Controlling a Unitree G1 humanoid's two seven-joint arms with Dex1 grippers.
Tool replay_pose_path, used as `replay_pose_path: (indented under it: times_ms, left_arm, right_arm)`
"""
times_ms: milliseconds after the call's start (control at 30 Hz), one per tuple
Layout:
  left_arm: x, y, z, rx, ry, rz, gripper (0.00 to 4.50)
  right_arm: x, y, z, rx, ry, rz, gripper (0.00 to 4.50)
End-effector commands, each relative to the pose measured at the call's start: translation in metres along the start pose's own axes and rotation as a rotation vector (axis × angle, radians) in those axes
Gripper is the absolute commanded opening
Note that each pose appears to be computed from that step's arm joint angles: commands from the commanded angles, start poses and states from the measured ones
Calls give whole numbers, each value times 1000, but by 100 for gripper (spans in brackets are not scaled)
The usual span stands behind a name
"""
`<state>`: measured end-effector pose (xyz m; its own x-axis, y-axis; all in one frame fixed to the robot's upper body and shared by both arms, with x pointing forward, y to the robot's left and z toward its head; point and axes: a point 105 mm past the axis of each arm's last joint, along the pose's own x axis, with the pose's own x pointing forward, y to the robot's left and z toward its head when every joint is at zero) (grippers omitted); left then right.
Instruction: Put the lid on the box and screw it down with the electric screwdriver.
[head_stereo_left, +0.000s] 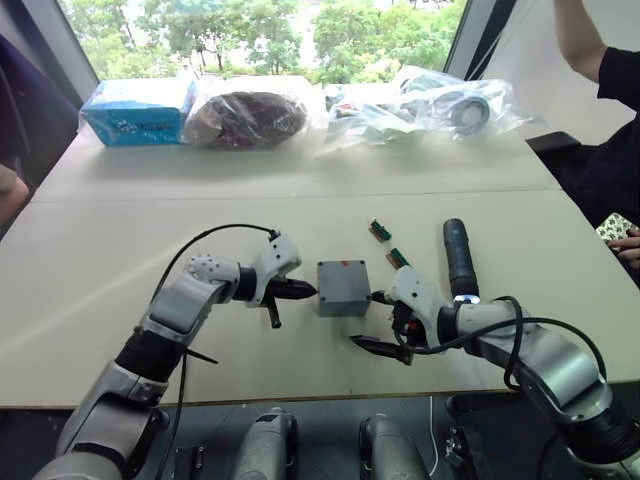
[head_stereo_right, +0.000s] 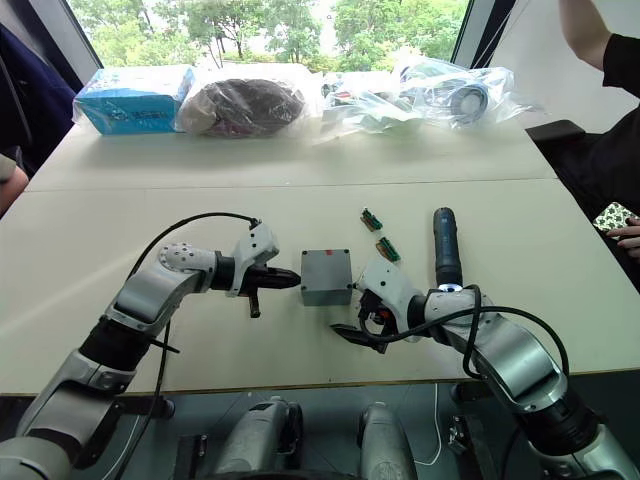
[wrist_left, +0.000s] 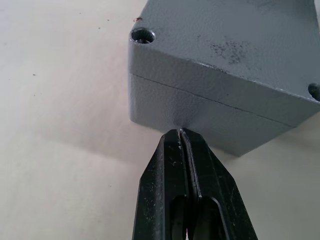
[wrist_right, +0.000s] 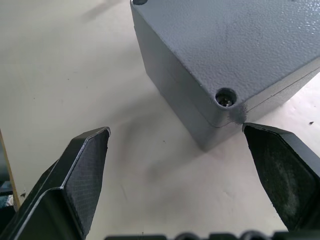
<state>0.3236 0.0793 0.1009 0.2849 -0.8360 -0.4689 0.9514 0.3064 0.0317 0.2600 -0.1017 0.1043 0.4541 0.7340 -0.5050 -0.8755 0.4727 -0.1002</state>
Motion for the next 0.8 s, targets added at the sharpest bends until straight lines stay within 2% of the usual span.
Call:
replay_pose_path:
  times_ms: [33,200,267,467,533,667,800]
  left_arm:
    - [1,2,17,63,-40,-7,0]
    - [-3,1,17,64,-39,-15,0]
    - [-8,2,18,60,-40,-20,0]
    - [-32,11,31,4,-95,-37,0]
    - [-36,11,38,19,-106,-43,0]
    - [-40,12,59,50,-148,-42,0]
    - [-42,10,73,98,-169,-39,0]
  right_arm:
    - [-3,2,15,-37,-56,-11,441]
    - [-8,-4,16,-41,-57,-40,441]
    - [-18,-9,20,-46,-71,-54,441]
    - [-61,-38,44,52,-209,-91,441]
    - [-69,-57,52,97,-274,-144,441]
    - [-60,-98,47,125,-299,-261,441]
    - [-30,-124,44,115,-307,-308,441]
